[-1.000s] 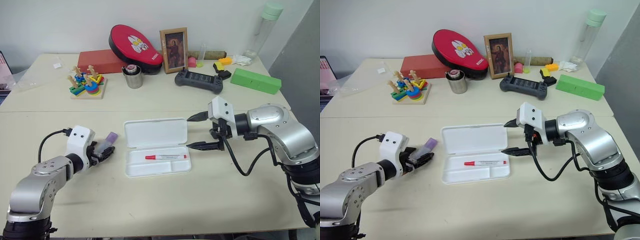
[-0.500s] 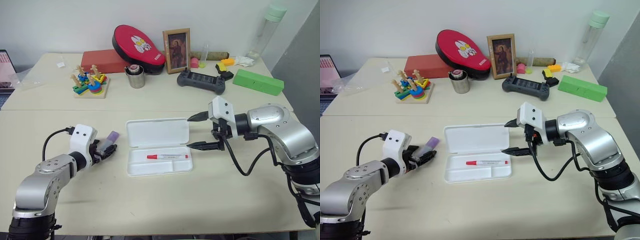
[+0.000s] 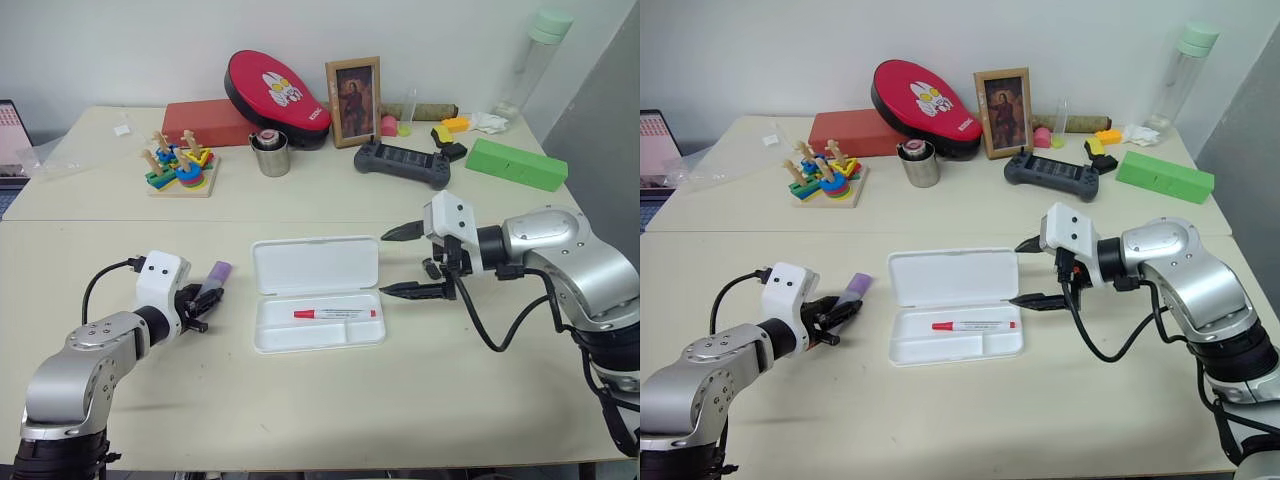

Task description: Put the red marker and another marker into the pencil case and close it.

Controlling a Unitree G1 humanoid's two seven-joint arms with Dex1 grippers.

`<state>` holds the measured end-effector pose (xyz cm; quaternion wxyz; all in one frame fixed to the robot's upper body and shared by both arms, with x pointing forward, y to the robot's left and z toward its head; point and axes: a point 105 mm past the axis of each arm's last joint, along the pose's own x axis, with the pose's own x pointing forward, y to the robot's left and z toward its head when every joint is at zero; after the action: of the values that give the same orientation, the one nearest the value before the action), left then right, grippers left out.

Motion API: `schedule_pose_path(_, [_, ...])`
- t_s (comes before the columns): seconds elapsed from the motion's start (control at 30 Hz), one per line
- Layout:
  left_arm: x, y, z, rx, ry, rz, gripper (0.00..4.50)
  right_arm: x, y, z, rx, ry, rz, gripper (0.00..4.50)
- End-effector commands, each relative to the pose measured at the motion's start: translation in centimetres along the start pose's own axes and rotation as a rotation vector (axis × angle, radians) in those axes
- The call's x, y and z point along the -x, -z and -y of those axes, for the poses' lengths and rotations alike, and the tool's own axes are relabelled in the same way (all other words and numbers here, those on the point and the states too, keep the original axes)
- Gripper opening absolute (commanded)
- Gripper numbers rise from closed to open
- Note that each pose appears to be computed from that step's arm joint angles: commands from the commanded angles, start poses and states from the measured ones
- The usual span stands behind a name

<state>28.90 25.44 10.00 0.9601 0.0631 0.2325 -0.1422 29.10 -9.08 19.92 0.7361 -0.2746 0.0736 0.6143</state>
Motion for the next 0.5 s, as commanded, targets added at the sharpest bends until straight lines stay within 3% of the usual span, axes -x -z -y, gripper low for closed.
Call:
schedule_pose_path(0.03, [0.1, 0.4, 0.5, -0.001, 0.023, -0.021, 1.22, 0.9, -0.5, -0.4, 0.035, -0.008, 0.004, 4.50])
schedule_pose_path(0.3, [0.6, -0.5, 0.2, -0.052, 0.012, 0.004, 1.22, 1.6, -0.4, -1.4, 0.057, -0.055, -0.008, 4.50])
schedule_pose_path(0.5, [3.3, -3.5, 1.0, -0.166, 0.089, 0.075, 1.22, 1.8, -0.3, -1.8, 0.071, -0.079, -0.015, 4.50])
